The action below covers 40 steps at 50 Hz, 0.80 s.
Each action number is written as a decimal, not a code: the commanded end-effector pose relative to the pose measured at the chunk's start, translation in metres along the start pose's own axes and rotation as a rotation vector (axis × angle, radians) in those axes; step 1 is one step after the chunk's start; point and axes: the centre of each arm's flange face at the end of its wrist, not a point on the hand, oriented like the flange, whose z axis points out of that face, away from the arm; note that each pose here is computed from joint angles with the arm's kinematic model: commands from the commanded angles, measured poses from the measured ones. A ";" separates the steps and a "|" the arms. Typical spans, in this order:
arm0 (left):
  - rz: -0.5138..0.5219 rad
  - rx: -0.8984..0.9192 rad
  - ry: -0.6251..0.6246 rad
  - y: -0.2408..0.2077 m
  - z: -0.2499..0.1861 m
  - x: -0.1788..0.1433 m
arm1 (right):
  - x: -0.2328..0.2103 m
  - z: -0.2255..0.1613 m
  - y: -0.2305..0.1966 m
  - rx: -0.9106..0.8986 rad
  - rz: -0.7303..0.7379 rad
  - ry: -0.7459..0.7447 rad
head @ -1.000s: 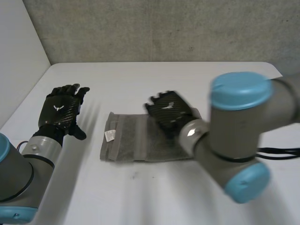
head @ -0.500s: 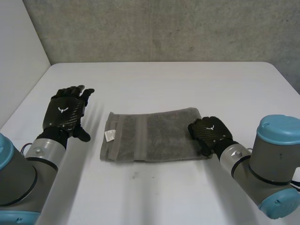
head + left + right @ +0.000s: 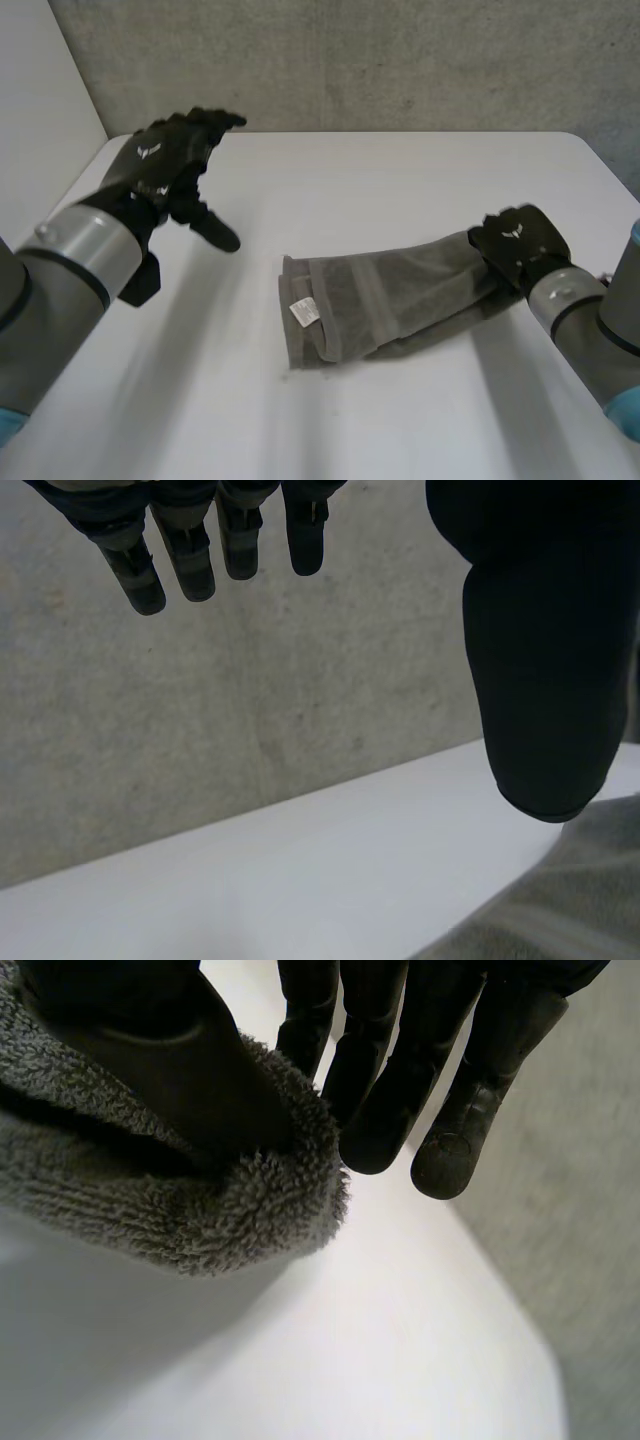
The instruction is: Fold the towel.
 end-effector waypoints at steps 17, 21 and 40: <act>-0.036 -0.070 -0.033 0.012 0.024 0.017 | -0.180 -0.064 -0.082 0.309 -0.240 -0.468; -0.036 -0.081 -0.030 0.021 0.030 0.018 | -0.120 -0.048 -0.092 0.268 0.053 -0.347; 0.003 -0.300 0.057 0.151 0.046 0.049 | -0.073 0.011 -0.030 -0.020 0.511 -0.333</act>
